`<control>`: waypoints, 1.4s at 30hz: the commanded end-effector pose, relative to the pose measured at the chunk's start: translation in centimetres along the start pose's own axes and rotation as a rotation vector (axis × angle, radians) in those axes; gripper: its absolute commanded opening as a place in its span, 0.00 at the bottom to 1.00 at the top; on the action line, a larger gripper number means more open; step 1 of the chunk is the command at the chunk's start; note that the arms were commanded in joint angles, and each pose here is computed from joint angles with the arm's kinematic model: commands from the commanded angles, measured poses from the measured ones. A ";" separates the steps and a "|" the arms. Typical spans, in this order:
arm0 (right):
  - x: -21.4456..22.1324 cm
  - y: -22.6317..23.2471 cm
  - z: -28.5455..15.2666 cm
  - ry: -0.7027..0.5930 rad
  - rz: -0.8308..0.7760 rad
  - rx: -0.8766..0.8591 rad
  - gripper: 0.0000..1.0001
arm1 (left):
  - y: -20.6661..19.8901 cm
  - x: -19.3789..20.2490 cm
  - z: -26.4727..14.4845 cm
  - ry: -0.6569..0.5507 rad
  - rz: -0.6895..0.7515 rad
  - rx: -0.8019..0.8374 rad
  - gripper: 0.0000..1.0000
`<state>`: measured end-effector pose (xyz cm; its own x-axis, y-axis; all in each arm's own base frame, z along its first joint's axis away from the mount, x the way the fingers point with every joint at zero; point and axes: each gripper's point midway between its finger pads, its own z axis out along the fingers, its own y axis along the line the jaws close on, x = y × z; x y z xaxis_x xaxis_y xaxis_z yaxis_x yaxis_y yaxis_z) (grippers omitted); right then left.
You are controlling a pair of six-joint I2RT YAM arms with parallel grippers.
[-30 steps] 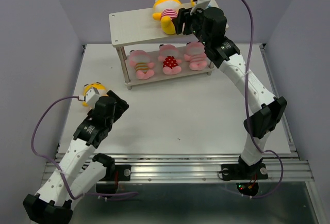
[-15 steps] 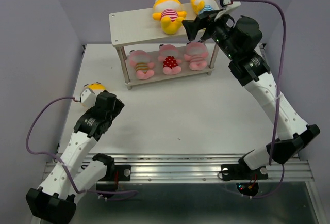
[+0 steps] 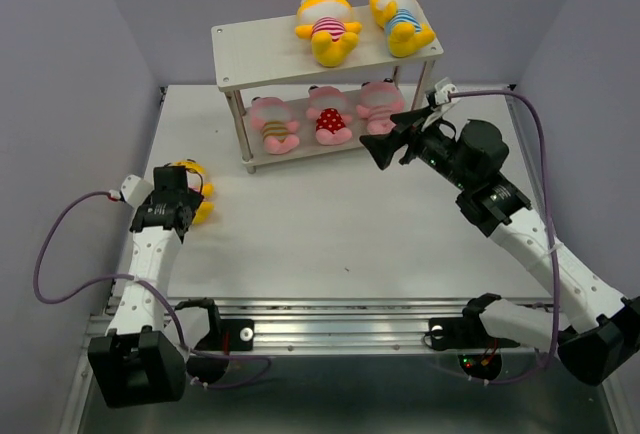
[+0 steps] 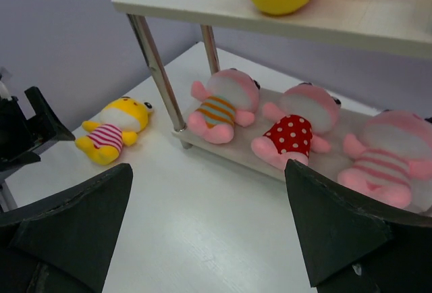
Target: Place and organize the stuffed toys onto the shelf
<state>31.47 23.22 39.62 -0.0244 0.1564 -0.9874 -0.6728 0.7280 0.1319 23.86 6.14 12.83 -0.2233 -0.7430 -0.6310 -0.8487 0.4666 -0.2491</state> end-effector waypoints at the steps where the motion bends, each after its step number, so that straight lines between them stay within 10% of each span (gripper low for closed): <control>1: 0.0 -0.7 -0.7 -0.073 0.065 0.044 1.00 | -1.4 -2.8 0.3 -0.049 -0.027 0.037 0.99; 9: 4.2 -1.3 -1.2 0.004 0.097 0.065 1.00 | -2.1 -2.5 3.8 -0.031 -0.070 0.008 0.98; 27: 5.2 -3.7 -2.4 0.040 0.064 0.209 1.00 | -1.8 -0.5 7.8 0.018 -0.052 -0.057 0.57; 34: 5.0 -3.8 -3.0 0.036 0.062 0.217 1.00 | -2.1 -0.2 7.8 0.022 -0.049 -0.036 0.00; 42: 7.3 -5.4 -3.8 0.064 0.107 0.317 1.00 | -5.3 -3.3 3.5 -0.043 -0.077 0.184 0.00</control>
<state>31.83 19.25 32.12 -0.1389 0.1816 -0.9735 -0.4662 0.8553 0.2260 29.83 8.04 9.00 -0.1934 -0.7823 -0.5922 -0.8397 0.4441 -0.3125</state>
